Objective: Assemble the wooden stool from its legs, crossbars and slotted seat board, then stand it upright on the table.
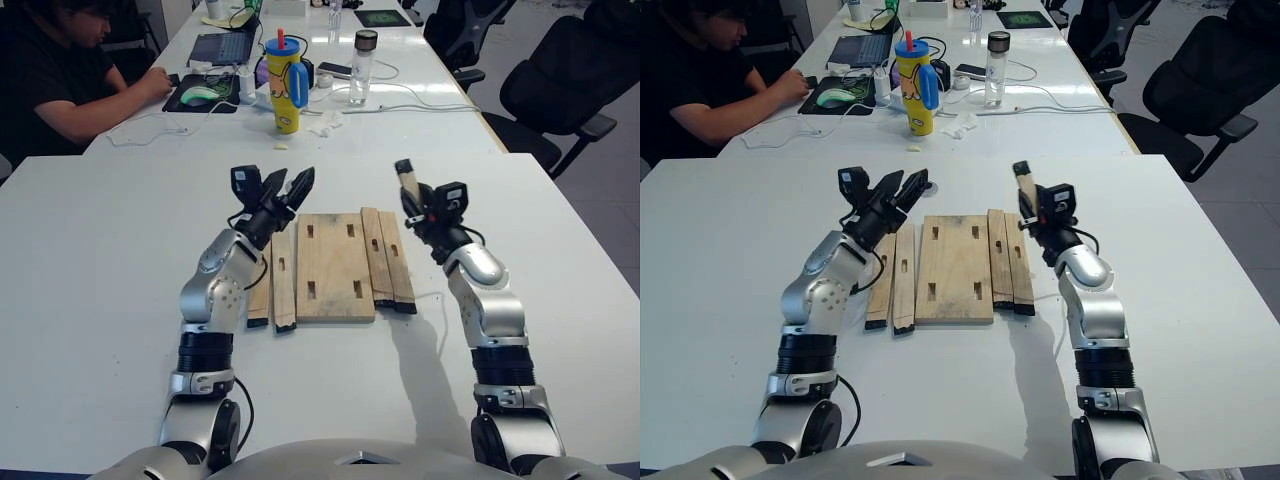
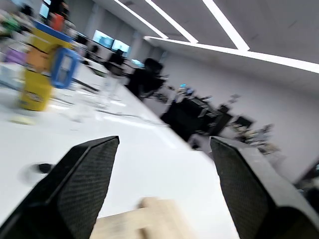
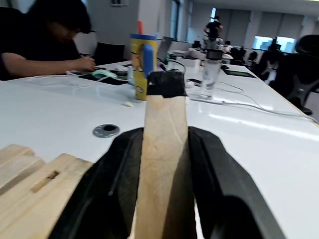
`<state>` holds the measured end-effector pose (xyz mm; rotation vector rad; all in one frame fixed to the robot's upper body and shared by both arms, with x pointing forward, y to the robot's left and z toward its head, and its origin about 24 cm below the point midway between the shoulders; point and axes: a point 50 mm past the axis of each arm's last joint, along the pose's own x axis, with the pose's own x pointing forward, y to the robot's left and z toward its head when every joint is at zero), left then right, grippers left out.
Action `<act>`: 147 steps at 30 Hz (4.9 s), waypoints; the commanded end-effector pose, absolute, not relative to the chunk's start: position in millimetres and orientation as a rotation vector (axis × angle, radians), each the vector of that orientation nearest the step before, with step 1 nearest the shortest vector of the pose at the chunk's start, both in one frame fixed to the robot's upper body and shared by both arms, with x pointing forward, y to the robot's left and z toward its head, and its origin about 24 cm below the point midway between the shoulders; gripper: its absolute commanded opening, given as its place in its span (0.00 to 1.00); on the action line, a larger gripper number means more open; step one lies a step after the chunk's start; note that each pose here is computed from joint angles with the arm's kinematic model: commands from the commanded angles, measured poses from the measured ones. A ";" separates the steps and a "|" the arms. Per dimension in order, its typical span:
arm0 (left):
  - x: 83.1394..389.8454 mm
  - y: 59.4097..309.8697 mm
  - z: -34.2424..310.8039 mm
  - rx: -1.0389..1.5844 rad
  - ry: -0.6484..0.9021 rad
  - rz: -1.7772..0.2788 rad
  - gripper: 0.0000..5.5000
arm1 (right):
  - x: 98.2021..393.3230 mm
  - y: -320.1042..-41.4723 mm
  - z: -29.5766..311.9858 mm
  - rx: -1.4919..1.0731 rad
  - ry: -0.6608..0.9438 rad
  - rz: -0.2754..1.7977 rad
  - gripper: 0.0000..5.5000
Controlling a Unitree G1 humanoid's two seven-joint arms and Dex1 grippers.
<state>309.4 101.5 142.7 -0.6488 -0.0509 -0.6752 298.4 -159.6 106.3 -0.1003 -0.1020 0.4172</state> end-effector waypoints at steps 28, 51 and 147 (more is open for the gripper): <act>298.7 91.0 138.9 -0.822 0.135 -0.885 0.43 | 264.7 -120.7 121.3 -0.148 -0.309 0.768 0.24; 276.8 139.4 135.6 -0.613 -0.064 -0.432 0.08 | 271.4 -142.7 89.7 -0.233 -0.093 0.659 0.50; 241.3 162.9 57.8 0.010 0.049 -0.086 0.19 | 273.5 -140.3 65.6 -0.165 0.078 0.454 0.50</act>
